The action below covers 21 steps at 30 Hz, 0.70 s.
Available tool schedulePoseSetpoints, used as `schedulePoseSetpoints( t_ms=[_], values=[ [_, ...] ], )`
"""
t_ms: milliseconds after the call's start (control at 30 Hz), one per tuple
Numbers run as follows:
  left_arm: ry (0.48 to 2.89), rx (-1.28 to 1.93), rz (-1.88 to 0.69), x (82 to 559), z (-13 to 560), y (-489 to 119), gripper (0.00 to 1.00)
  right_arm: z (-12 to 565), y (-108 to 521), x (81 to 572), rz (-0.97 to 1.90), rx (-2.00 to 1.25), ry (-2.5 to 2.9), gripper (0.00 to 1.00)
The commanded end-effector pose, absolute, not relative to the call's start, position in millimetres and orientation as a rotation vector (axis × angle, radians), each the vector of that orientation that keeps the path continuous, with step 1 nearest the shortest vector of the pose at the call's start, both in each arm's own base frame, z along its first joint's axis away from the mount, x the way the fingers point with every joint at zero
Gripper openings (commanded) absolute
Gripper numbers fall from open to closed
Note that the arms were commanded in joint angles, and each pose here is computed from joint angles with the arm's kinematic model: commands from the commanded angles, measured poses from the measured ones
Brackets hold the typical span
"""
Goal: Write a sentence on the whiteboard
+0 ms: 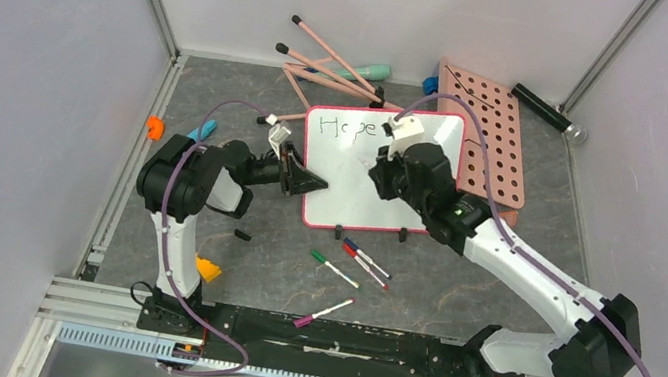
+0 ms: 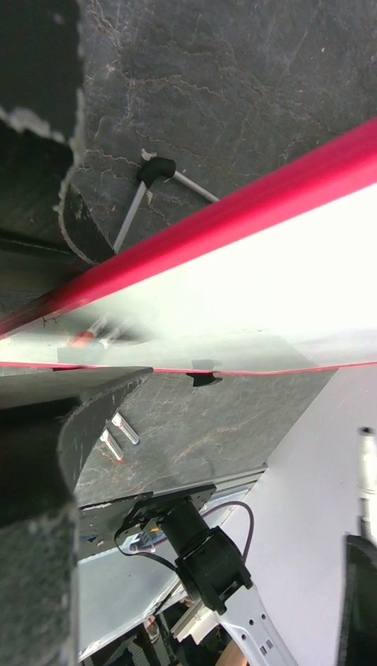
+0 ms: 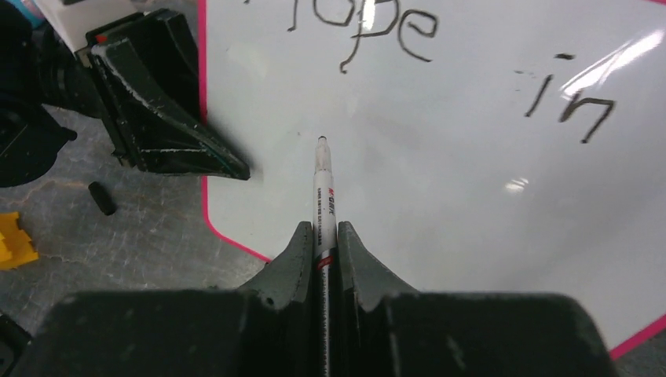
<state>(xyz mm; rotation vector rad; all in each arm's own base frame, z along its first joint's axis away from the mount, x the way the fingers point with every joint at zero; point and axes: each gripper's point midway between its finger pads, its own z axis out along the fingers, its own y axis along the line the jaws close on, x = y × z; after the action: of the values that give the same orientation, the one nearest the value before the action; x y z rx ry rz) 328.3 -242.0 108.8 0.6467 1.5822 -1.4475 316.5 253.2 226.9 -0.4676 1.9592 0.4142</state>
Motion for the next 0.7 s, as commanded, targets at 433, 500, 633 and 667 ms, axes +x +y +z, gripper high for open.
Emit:
schedulePoseSetpoints(
  t_ms=[433,500,633,667],
  values=[
    [1.455,0.862,-1.412,324,108,-239,0.4,242,323,311,0.408,-0.492,1.906,0.0],
    [1.454,0.878,-1.421,323,106,-239,0.4,240,327,311,0.401,-0.495,1.908,0.0],
    [1.451,0.926,-1.449,320,98,-240,0.4,237,335,311,0.393,-0.503,1.912,0.0],
    [1.449,0.938,-1.455,319,96,-240,0.4,235,336,311,0.386,-0.507,1.915,0.0]
  ],
)
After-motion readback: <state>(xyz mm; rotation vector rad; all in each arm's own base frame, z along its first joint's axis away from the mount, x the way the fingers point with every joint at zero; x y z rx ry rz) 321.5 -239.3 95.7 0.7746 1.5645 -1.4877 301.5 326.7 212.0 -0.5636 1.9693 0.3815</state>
